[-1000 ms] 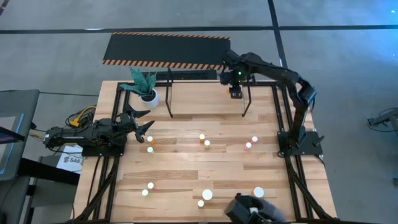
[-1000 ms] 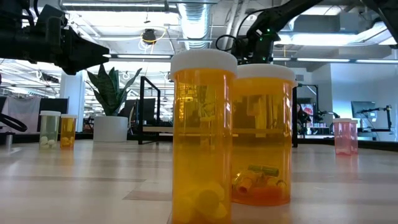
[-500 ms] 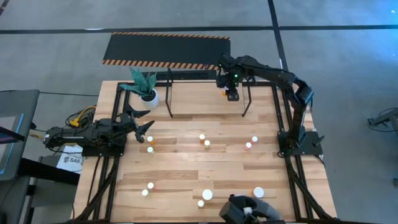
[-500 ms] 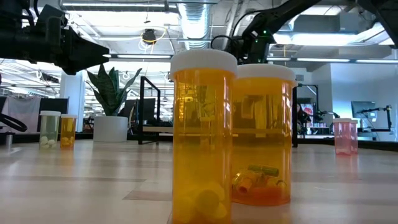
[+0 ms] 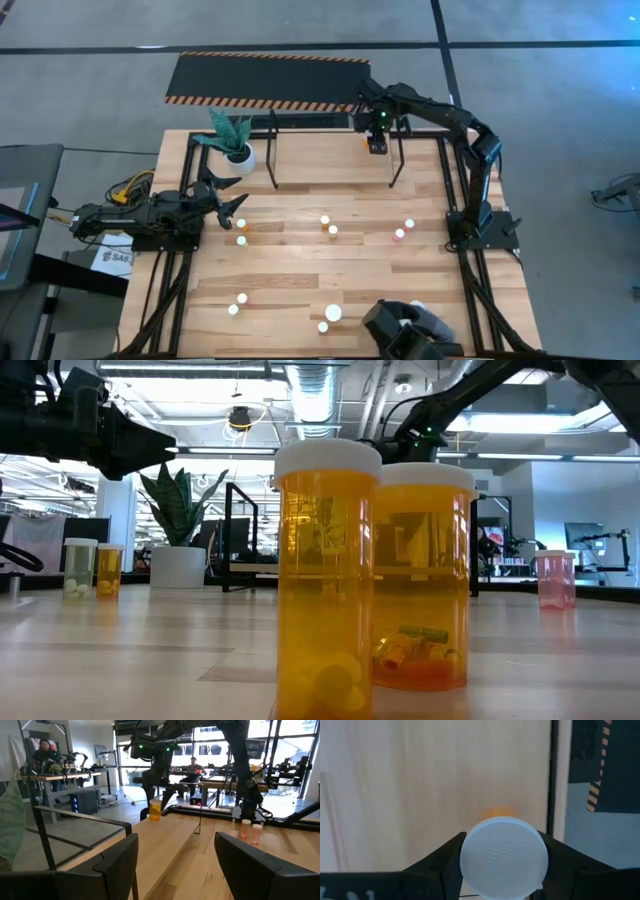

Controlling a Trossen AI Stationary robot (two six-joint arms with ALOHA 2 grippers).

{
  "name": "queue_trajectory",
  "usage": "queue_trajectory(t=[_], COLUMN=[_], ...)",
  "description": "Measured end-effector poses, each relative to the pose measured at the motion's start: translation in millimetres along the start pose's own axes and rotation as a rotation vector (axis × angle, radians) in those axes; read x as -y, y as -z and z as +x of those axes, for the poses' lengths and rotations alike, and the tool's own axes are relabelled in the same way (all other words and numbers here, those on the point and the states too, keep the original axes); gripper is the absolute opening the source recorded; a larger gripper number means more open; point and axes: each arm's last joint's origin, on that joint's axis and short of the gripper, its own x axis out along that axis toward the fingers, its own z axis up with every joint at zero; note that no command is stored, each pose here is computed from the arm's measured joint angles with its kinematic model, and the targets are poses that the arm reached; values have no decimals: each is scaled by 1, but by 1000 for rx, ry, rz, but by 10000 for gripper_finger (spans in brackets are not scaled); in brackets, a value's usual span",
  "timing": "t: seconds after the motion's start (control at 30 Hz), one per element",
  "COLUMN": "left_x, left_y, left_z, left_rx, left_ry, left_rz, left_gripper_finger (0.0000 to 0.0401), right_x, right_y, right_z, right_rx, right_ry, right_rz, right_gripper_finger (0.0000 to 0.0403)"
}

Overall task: Pick and place medicine bottles onto shelf by color
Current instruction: Put the top right big orange pill bottle on the shelf

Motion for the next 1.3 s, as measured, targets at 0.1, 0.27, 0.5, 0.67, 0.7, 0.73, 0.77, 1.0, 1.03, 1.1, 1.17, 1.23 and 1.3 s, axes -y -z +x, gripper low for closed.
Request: queue_trajectory(t=[0.1,0.27,0.5,0.67,0.7,0.73,0.77,1.0,1.03,1.1,1.17,1.23,1.3], left_x=[0,0,0,0,0,0,0,0,0,0,0,0,0], left_y=[0,0,0,0,0,0,0,0,0,0,0,0,0], left_z=[0,0,0,0,0,0,0,0,0,0,0,0,0], left_rx=[0,-1,0,0,-1,0,0,0,0,0,-1,-1,0], left_ry=[0,0,-1,0,0,0,0,0,0,0,0,0,0], left_rz=[0,0,0,0,0,0,0,0,0,0,0,0,0], left_gripper_finger=[249,249,249,249,249,249,249,249,249,249,249,249,249], right_x=[7,7,7,12,13,14,15,15,14,12,12,12,12], right_y=[3,1,0,4,6,7,7,8,7,5,5,5,5], right_z=[2,10,13,13,13,12,12,12,12,13,13,13,13], right_rx=[26,27,27,29,30,30,29,29,29,34,35,35,35], right_ry=[7,-17,-21,-12,-11,-9,-9,-12,-13,-19,-20,-20,-20], right_rz=[24,29,12,21,25,27,30,30,28,24,27,28,28], right_gripper_finger=[227,228,234,235,235,235,235,235,235,235,235,235,236])
